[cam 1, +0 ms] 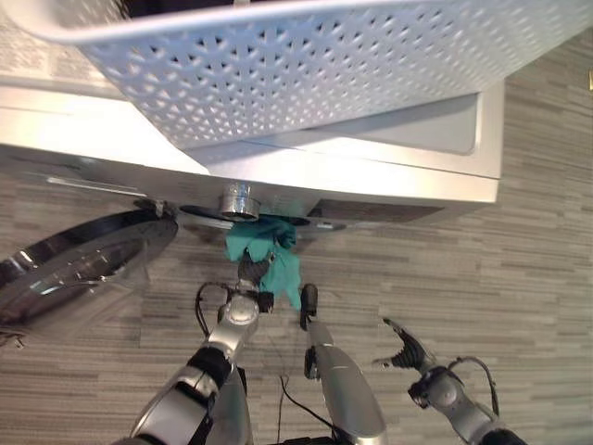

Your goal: Grab the laundry basket,head to the washer,open it,put in the laundry and shut it.

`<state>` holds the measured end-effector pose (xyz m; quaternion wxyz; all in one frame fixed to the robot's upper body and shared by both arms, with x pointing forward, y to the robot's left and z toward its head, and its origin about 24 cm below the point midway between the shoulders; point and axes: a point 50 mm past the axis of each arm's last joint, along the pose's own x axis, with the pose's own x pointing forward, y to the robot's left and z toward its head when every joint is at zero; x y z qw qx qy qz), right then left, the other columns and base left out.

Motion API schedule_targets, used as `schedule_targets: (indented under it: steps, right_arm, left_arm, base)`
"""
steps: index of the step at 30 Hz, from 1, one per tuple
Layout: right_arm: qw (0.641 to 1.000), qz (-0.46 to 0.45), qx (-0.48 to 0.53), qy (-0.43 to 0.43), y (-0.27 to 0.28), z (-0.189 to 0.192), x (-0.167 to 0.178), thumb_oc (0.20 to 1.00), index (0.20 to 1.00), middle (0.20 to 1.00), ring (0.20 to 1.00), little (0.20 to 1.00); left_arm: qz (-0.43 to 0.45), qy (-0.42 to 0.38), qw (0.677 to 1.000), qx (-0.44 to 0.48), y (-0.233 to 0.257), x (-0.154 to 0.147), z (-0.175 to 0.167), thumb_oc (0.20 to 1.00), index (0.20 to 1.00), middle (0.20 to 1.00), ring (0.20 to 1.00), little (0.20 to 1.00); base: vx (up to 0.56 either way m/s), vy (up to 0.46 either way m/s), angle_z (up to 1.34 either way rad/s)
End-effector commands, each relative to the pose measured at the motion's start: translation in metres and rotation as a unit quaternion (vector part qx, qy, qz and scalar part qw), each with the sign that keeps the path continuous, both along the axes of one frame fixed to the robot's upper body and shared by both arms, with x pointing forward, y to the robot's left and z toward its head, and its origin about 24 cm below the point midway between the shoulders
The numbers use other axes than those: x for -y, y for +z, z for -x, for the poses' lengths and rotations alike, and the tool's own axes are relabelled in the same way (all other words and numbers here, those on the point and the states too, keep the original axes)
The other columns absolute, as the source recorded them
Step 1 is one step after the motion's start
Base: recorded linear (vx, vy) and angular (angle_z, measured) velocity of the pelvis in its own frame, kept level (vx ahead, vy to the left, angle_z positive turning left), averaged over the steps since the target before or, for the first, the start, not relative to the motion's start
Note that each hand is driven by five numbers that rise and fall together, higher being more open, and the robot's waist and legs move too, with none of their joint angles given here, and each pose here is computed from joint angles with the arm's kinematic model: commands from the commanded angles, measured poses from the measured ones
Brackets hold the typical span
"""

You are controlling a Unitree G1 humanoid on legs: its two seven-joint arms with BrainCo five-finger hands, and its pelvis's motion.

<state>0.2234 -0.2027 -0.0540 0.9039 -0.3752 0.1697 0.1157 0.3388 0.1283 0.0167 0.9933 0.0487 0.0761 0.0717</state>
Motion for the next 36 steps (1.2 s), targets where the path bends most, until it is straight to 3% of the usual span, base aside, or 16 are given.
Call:
schedule_targets:
  steps: [1,7,13,18,22,27,29,30,31,36]
  right_arm:
    - [0.998,-0.026,0.06,0.011,0.02,-0.01,-0.008,1.0,1.0,1.0,1.0,1.0]
    - [0.993,-0.046,0.1,0.032,0.036,-0.018,-0.018,1.0,1.0,1.0,1.0,1.0]
    - [0.992,-0.04,0.117,0.036,0.042,-0.022,-0.015,1.0,1.0,1.0,1.0,1.0]
    - [0.99,-0.039,0.136,0.014,0.051,-0.033,-0.005,1.0,1.0,1.0,1.0,1.0]
    - [0.984,-0.045,0.174,-0.006,0.068,-0.042,0.006,1.0,1.0,1.0,1.0,1.0]
    - [0.977,-0.069,0.2,-0.021,0.081,-0.042,0.014,1.0,1.0,1.0,1.0,1.0]
    - [0.977,-0.07,0.203,-0.022,0.083,-0.041,0.016,1.0,1.0,1.0,1.0,1.0]
    - [0.977,-0.07,0.198,-0.026,0.082,-0.04,0.019,1.0,1.0,1.0,1.0,1.0]
    - [0.978,-0.068,0.197,-0.026,0.083,-0.04,0.021,1.0,1.0,1.0,1.0,1.0]
    - [0.982,-0.064,0.179,-0.019,0.075,-0.034,0.02,1.0,1.0,1.0,1.0,1.0]
  left_arm:
    - [0.027,0.068,0.996,0.057,0.04,-0.007,-0.03,0.2,0.2,0.2,0.2,0.2]
    - [0.043,0.128,0.985,0.109,0.088,-0.034,-0.054,0.2,0.2,0.2,0.2,0.2]
    - [0.056,0.19,0.944,0.263,0.2,-0.086,-0.069,0.2,0.2,0.2,0.2,0.2]
    - [0.045,0.187,0.887,0.42,0.323,-0.102,-0.053,0.2,0.2,0.2,0.2,0.2]
    - [0.046,0.141,0.819,0.554,0.413,-0.075,-0.017,0.2,0.2,0.2,0.2,0.2]
    - [0.069,0.055,0.692,0.716,0.486,-0.022,0.058,0.2,0.2,0.2,0.2,0.2]
    - [0.07,0.046,0.688,0.721,0.488,-0.018,0.06,0.2,0.2,0.2,0.2,0.2]
    - [0.048,0.045,0.702,0.709,0.486,-0.019,0.054,0.2,0.2,0.2,0.2,0.2]
    - [0.015,0.048,0.718,0.694,0.483,-0.021,0.046,1.0,1.0,1.0,1.0,1.0]
    - [-0.198,0.085,0.776,0.593,0.444,-0.035,0.001,1.0,1.0,1.0,1.0,1.0]
  base:
    - [-0.05,-0.025,-0.01]
    - [-0.01,-0.01,0.0]
    - [0.03,-0.026,-0.02]
    - [0.07,-0.035,-0.01]
    - [0.04,-0.043,0.08]
    - [0.05,-0.056,0.13]
    - [0.04,-0.052,0.04]
    - [0.05,-0.041,0.03]
    - [0.05,-0.042,0.07]
    - [0.02,0.0,-0.01]
